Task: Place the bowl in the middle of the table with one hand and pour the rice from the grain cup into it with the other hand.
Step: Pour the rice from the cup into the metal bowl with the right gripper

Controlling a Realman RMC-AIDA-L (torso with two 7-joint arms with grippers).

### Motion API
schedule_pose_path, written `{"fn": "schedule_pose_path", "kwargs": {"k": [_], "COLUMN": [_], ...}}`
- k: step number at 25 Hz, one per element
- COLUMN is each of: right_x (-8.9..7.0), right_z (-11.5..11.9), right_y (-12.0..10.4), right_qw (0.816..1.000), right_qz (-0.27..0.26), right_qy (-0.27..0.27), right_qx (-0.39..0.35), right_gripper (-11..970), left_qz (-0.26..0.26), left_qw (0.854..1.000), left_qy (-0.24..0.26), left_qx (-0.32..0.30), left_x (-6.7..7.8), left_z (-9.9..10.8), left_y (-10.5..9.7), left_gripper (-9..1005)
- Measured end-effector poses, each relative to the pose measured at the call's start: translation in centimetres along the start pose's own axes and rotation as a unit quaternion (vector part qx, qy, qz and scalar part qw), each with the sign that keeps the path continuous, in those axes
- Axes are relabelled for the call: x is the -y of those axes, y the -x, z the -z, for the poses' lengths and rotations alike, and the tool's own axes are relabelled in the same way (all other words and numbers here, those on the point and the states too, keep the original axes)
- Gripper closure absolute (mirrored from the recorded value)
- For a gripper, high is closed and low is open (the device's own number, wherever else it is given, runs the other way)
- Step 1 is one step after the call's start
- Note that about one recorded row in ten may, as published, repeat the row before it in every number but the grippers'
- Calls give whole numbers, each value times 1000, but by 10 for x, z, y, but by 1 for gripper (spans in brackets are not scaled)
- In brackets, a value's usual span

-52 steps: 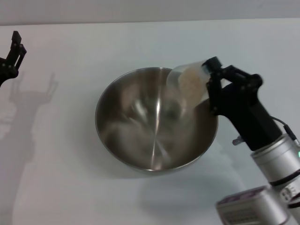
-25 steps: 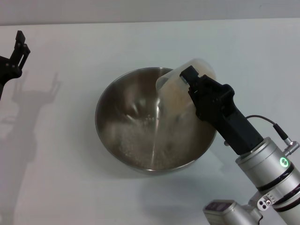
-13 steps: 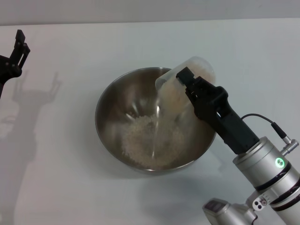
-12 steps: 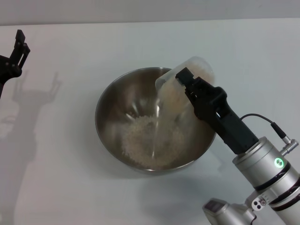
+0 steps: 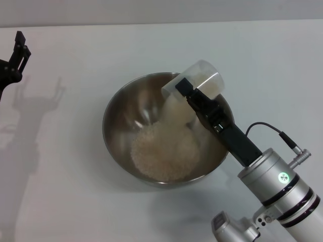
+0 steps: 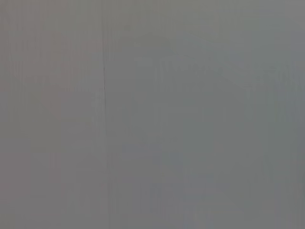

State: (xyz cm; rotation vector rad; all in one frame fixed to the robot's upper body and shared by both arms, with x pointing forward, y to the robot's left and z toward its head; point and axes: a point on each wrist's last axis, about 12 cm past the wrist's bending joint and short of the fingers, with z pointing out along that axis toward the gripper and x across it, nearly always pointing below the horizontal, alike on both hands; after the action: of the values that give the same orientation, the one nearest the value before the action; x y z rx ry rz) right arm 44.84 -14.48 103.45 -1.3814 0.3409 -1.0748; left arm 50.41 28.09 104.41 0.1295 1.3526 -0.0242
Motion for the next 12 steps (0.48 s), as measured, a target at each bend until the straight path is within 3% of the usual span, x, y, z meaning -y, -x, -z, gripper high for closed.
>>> {"fn": "schedule_pose_path", "kwargs": {"k": [12], "right_x": [-1], "right_z": [-4], "right_y": [9], "right_qw": [994], "right_qz": [109], "right_qy": [20], "right_qx": [15], "right_gripper": [943], "left_qz": [-1], "left_qw": [1000], "left_qy": [0], "left_qx": [-1], "left_x": [0], "left_z": [2], "left_y": [0], "left_gripper": [150]}}
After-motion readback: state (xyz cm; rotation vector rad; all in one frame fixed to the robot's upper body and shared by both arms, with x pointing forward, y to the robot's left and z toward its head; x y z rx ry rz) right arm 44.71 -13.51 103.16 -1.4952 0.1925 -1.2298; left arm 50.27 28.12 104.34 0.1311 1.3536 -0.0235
